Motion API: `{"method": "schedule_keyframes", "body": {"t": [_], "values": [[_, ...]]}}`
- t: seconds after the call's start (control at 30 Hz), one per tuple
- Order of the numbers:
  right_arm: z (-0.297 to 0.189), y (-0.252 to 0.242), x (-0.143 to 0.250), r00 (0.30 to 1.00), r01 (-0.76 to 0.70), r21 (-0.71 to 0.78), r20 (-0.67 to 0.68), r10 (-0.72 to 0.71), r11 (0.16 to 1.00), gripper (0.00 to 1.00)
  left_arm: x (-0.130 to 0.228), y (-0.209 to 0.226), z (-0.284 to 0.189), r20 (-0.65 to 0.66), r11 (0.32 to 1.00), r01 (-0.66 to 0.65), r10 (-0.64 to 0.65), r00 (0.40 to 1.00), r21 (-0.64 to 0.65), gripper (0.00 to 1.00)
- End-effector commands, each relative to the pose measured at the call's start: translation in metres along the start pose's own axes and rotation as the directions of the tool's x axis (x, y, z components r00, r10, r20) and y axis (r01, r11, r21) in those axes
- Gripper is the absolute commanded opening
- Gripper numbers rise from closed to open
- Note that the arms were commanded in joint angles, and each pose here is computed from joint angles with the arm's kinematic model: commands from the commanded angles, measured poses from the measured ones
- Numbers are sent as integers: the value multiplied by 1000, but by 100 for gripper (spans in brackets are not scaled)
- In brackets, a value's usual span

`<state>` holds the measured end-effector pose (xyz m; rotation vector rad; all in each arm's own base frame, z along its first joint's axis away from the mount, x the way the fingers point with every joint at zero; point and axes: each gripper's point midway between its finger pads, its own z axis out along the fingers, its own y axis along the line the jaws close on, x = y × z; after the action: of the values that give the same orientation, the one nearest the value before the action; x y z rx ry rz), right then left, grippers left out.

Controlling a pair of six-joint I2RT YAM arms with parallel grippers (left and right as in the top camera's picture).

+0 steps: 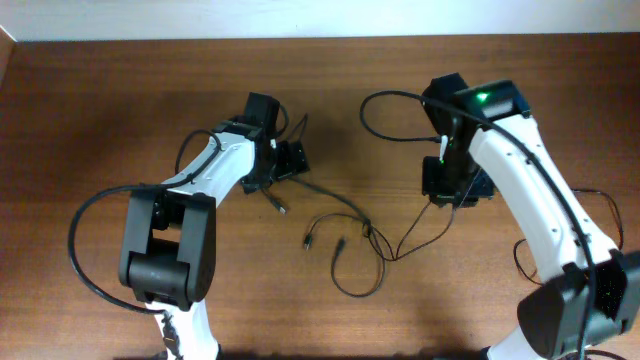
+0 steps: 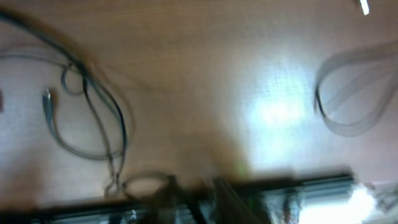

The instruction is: Untangle cables

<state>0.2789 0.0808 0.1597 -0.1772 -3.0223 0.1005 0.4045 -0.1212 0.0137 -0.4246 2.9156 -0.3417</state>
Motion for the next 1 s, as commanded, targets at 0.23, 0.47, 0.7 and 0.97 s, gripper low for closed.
{"method": "schedule_keyframes", "body": {"t": [0.23,0.47,0.7,0.97], "values": [[119,5,18,996,-11,-22,-87,9,1000,92,-15,-40,-61,26,953,-244,243,970,183,99],[106,57,6,988,119,-383,-42,-146,916,99,16,-65,-105,-24,938,-301,309,951,171,84],[104,11,-25,977,-212,-439,-113,181,873,73,85,-99,-63,-176,915,-366,393,903,167,47],[120,11,-20,952,-305,-424,-157,262,853,71,152,-136,-5,-279,866,-469,499,820,171,45]]}}
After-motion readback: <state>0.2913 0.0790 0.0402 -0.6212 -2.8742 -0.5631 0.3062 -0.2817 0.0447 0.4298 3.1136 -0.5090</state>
